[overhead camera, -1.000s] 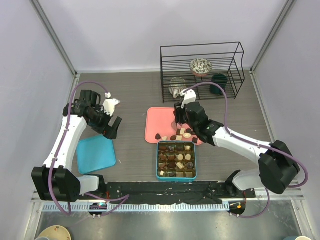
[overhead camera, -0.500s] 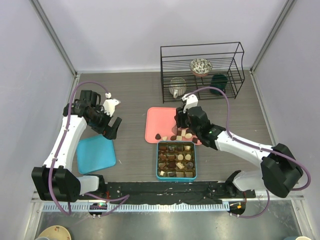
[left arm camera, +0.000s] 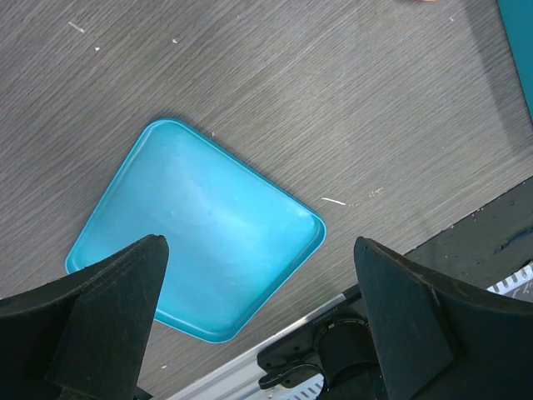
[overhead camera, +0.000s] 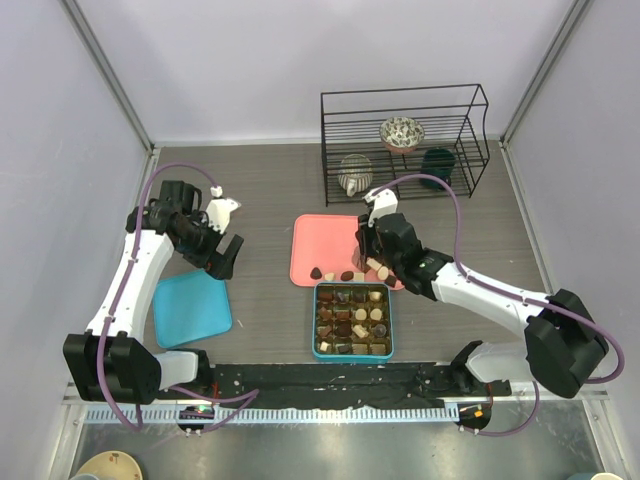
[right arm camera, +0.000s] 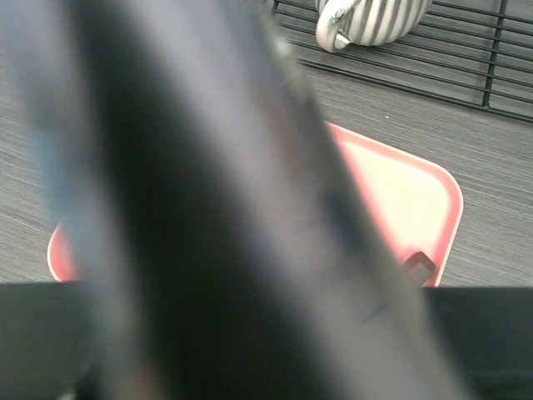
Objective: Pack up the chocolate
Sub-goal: Pick up the fake chocolate from the plate.
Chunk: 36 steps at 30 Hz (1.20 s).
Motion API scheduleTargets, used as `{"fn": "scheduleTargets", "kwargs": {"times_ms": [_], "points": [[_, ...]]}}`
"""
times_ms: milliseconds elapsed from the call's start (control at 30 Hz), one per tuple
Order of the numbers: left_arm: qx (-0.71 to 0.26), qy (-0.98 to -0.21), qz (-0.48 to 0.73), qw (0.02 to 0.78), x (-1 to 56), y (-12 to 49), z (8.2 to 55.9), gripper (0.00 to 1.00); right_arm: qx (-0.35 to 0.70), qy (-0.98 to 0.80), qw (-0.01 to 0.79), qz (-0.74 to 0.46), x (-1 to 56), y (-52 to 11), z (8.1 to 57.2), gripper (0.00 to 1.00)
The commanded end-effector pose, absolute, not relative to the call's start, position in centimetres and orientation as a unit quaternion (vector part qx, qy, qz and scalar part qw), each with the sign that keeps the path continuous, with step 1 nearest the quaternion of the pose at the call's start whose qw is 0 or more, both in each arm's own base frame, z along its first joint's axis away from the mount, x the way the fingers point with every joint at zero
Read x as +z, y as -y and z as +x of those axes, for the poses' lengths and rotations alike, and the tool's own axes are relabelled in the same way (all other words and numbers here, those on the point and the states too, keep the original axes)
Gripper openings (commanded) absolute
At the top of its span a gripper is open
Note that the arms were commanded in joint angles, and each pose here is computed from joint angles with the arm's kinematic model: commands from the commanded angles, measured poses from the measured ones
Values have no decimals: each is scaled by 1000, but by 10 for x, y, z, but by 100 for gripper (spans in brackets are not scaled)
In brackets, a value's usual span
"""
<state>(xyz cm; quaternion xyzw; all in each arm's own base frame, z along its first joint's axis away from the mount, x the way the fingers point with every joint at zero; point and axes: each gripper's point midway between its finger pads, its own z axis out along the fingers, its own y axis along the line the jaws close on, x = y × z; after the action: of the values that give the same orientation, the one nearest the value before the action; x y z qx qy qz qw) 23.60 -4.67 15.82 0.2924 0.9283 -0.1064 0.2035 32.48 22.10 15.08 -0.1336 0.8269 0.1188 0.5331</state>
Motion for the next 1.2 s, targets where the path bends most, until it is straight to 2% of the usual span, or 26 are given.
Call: {"fn": "scheduleTargets", "kwargs": {"times_ms": [0,233,400,667,900,1167], "points": [[-104,-923,296,222,172,46,239,100,104,-819,550,-126,165,-218,334,29],[-105,-924,295,220,172,46,239,100,102,-799,580,-125,190,-223,347,23],[-103,-924,296,220,172,46,237,100,117,-772,613,-118,228,-231,357,20],[-98,-923,299,219,170,44,235,100,155,-750,634,-106,275,-232,347,19],[-99,-923,299,222,171,45,236,100,208,-747,621,-117,297,-225,285,20],[-97,-926,294,215,162,43,237,99,266,-784,549,-115,280,-218,202,20]]}}
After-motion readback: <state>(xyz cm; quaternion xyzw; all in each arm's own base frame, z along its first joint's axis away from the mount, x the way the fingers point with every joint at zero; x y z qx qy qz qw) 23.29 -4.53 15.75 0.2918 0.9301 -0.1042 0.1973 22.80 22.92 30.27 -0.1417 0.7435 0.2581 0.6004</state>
